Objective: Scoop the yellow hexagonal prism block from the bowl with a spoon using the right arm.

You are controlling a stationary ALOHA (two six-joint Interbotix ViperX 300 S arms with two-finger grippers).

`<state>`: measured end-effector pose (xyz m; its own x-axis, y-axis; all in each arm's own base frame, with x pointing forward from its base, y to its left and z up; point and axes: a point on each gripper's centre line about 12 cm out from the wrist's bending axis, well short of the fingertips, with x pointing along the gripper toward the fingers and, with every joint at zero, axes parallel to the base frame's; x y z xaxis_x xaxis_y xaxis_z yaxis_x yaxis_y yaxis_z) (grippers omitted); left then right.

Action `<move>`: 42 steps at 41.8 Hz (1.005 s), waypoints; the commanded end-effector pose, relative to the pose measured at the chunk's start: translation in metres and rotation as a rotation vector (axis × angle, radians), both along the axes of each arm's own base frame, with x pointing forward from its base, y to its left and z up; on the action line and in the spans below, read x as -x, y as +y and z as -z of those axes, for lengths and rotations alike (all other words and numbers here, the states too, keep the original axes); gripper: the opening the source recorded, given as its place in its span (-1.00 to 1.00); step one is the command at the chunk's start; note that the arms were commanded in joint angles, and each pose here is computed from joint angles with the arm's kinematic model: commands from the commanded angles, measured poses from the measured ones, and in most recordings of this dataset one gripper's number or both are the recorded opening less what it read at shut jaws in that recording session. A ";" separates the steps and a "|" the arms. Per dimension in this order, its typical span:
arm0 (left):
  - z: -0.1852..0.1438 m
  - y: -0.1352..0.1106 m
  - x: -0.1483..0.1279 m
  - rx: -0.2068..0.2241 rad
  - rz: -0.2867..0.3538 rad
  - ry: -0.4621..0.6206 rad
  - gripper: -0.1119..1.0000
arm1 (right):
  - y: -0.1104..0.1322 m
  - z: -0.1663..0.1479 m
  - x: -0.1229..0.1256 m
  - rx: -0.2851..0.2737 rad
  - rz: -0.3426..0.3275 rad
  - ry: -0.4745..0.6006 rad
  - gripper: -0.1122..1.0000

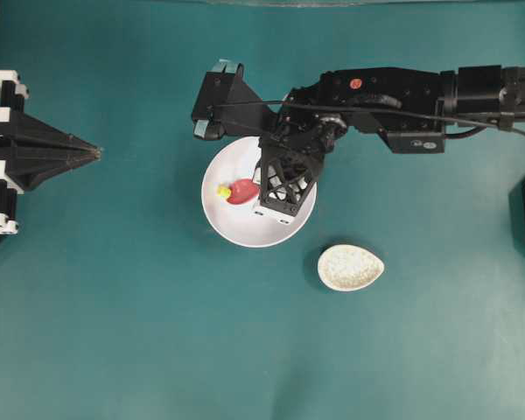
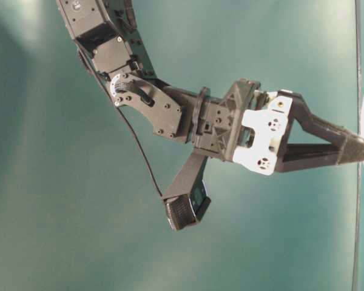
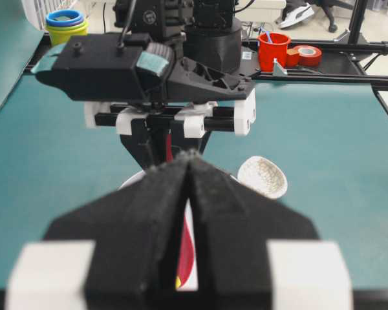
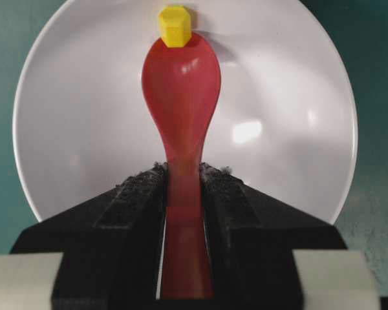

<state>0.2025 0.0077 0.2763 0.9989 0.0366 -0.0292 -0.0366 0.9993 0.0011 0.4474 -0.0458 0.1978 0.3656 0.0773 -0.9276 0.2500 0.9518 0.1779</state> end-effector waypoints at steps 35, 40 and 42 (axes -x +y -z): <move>-0.010 0.000 -0.002 -0.005 0.002 -0.024 -0.80 | 0.002 -0.009 0.013 0.016 0.029 -0.112 -0.40; -0.011 0.000 -0.002 -0.006 0.002 -0.026 -0.80 | 0.002 -0.007 0.019 0.019 0.039 -0.133 -0.40; -0.011 0.000 -0.002 -0.006 0.002 -0.026 -0.80 | 0.002 -0.005 0.021 0.020 0.043 -0.141 -0.40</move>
